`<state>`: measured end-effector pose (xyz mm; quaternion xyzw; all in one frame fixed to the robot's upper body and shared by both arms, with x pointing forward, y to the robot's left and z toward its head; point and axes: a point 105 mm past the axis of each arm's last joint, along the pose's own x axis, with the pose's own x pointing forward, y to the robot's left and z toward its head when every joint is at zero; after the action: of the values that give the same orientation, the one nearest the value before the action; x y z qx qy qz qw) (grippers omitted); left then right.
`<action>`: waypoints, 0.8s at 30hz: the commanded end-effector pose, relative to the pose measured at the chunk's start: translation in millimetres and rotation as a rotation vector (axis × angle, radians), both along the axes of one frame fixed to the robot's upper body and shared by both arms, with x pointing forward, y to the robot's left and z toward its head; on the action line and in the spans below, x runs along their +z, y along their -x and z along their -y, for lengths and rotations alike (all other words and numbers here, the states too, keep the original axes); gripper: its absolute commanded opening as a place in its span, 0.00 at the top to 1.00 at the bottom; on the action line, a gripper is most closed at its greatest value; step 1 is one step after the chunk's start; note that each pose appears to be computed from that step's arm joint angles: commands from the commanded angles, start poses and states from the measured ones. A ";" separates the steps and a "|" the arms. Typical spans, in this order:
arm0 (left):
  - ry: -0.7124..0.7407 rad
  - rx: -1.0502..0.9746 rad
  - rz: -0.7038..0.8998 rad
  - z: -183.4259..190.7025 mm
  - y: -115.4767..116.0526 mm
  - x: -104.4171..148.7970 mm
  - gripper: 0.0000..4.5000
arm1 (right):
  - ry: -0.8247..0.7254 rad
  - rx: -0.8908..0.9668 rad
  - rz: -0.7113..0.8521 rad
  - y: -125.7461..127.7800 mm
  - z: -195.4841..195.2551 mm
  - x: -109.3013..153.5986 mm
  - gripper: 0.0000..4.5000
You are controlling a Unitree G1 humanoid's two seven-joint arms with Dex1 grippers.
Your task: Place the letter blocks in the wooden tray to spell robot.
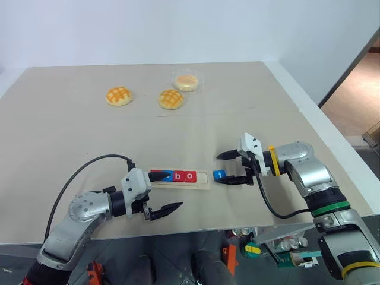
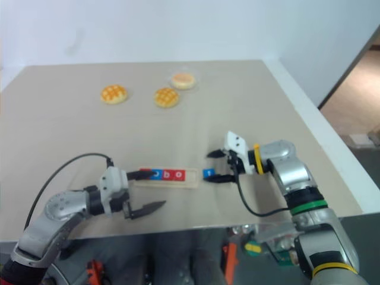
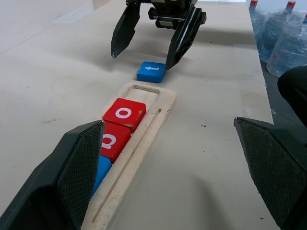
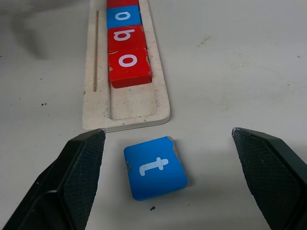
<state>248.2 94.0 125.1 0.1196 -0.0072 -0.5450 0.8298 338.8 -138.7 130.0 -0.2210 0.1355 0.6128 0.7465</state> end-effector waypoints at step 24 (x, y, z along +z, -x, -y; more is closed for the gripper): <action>0.001 -0.015 0.052 2.6 1.9 12.4 0.00 | -0.008 0.018 -0.003 0.6 1.4 -10.7 0.08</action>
<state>248.4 93.5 126.5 0.1209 -0.0088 -0.5443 0.8301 335.6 -140.2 114.8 -0.2218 0.1405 0.6263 0.7340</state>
